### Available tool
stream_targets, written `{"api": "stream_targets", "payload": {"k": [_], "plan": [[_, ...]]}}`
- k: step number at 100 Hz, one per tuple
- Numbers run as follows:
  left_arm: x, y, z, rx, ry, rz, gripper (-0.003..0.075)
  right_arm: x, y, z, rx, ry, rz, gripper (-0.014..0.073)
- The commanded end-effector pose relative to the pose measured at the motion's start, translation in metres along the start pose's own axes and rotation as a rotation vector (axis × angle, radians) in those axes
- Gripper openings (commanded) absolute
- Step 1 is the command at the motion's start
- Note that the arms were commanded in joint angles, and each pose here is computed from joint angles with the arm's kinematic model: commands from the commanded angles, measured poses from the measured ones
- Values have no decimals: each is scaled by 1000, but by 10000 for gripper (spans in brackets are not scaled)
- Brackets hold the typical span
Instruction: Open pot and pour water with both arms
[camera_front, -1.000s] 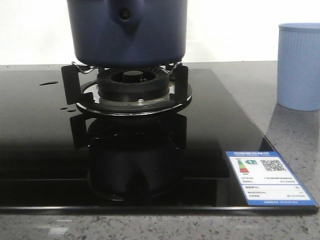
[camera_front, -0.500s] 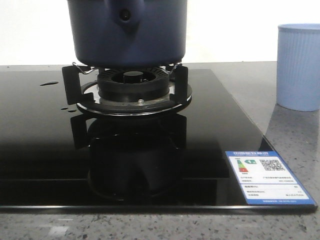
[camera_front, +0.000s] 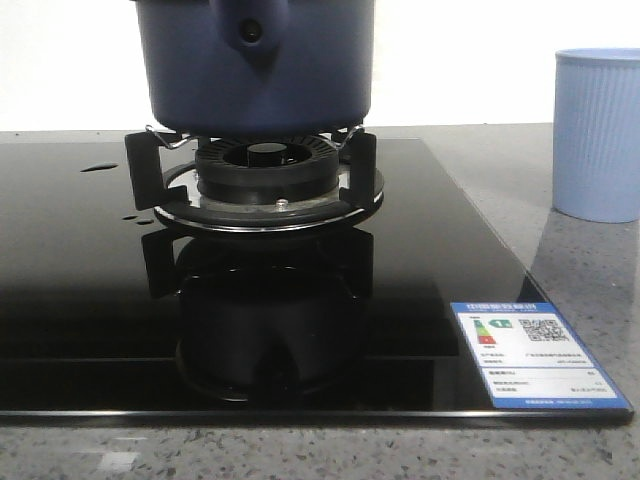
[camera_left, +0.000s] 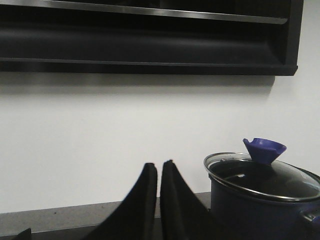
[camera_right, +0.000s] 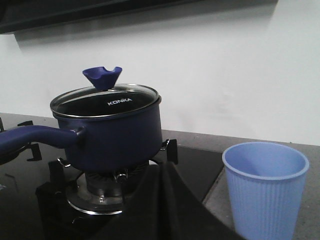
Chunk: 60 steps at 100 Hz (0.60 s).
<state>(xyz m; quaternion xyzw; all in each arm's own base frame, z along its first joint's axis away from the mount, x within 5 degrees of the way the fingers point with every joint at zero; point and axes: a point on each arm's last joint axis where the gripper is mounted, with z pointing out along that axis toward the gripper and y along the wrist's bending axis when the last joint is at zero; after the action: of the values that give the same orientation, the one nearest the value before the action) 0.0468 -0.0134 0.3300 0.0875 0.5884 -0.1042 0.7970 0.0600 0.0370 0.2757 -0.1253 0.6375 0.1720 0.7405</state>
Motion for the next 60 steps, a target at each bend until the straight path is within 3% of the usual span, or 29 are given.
{"api": "stream_targets", "payload": {"k": [1, 60], "plan": [[-4, -1, -4, 8, -27, -29, -19, -9, 3, -2, -12, -45, 10, -69], [-1, -1, -6, 10, -27, -38, -19, -9, 3, -2, -12, -44, 11, -69]]}}
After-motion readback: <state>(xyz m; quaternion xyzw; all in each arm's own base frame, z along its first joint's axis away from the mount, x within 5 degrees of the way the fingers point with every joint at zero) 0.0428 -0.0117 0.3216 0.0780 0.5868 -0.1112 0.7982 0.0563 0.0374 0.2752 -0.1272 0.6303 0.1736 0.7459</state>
